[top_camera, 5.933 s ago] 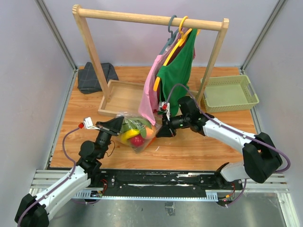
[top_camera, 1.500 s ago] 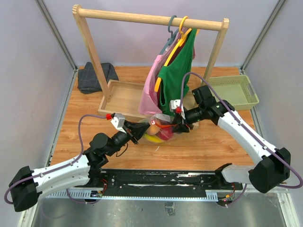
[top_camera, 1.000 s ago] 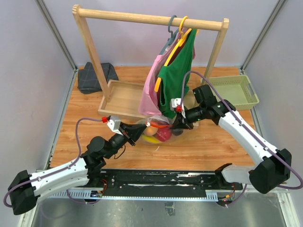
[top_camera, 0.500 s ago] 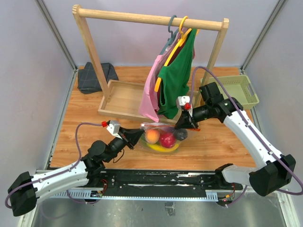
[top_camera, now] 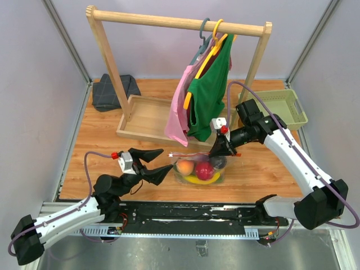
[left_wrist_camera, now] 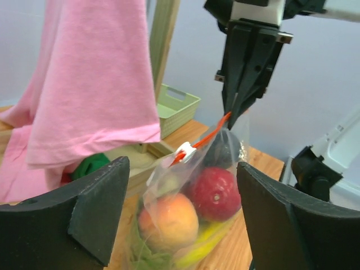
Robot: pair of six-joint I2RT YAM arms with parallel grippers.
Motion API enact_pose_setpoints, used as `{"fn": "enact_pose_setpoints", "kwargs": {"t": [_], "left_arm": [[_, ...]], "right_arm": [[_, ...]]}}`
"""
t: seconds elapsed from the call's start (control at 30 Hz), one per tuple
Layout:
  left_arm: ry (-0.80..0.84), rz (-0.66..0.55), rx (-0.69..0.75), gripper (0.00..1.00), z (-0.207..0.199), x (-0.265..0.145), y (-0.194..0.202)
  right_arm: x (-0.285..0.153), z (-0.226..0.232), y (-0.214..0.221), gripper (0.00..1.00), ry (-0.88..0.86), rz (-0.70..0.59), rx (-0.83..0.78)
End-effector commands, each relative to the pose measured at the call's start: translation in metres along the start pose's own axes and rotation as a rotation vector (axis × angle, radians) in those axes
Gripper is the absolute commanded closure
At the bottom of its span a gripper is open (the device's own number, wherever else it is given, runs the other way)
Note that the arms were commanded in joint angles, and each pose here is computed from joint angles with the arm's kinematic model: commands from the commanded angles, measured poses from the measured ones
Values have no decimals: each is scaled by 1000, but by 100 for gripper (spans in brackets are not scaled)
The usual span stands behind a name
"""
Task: Open the zip-top bag and remove the fake food
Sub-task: Adjust the zipper food storage bag at the center of the board.
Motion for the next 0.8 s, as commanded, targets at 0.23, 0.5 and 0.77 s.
{"fn": "enact_pose_setpoints", "kwargs": {"t": [0.23,0.5,0.77], "left_arm": [[179,83,116,15,0,8,7],[224,93,132,31,7,14,6],[294,120,111,42,3,18,13]], "right_arm": [[-4,3,-6,99,-18,-29,-49],[-4,4,-5,99,-26,-28,-51],[-4,4,-5,99,-27,-31,-47]]}}
Point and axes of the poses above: each gripper's point midway between its finger pads, its own x axis out along the fingers, its own z axis along the line the jaws close on, y = z × x, the point moved 7 cm from there along -x, back along the fingers, and after that the axes turned 12 degrees about -x, right-handed, at the moved point
